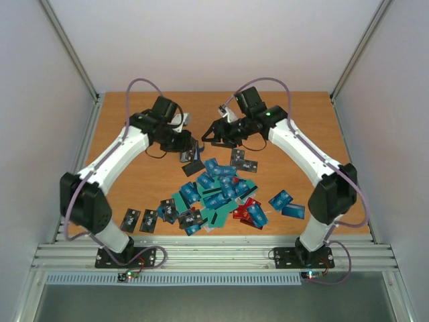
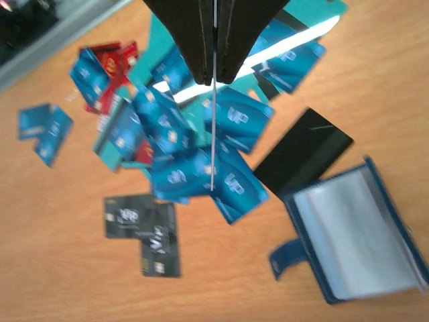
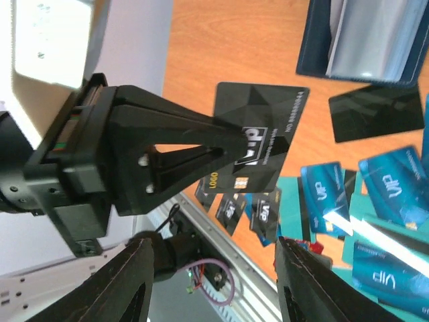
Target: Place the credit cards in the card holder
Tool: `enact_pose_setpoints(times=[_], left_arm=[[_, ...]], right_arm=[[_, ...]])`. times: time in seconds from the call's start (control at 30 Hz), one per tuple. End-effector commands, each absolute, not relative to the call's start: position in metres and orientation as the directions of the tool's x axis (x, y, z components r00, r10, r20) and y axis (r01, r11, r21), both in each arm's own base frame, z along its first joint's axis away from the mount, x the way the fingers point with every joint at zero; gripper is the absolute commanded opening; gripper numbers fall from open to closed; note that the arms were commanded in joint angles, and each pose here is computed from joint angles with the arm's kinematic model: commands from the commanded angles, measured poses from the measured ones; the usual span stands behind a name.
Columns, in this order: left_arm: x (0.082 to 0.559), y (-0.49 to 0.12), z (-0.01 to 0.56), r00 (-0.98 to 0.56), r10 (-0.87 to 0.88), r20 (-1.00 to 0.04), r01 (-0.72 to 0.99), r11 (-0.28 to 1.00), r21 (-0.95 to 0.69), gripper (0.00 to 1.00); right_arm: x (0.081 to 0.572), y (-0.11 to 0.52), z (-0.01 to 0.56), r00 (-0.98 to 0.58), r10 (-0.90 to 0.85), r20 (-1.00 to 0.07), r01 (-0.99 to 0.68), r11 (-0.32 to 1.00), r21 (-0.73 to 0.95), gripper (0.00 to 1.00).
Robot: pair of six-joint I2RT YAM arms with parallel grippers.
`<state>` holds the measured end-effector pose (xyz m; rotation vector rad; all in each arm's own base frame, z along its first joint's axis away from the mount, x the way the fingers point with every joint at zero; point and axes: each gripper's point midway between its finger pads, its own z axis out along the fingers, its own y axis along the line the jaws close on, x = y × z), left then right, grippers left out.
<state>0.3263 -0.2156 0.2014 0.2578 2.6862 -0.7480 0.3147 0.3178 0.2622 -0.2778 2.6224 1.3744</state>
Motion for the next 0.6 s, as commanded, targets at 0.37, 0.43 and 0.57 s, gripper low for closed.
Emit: enact_pose_setpoints(times=[0.37,0.43,0.57], left_arm=[[0.425,-0.165,0.134,-0.950,0.066,-0.307,0.116,0.983,-0.145,0.00],[0.425,-0.157,0.124,-0.959,0.052,-0.279,0.097,0.984,-0.150,0.00],[0.422,-0.137,0.105,-0.968,0.019,-0.250,0.056,0.988,-0.145,0.00]], right_arm=[[0.404,0.341,0.196,-0.995,0.000,-0.097,-0.078,0.592,0.802,0.50],[0.412,0.347,0.192,-0.997,0.001,-0.081,-0.066,0.575,0.815,0.50],[0.426,0.359,0.174,-0.999,0.006,-0.043,-0.033,0.556,0.831,0.50]])
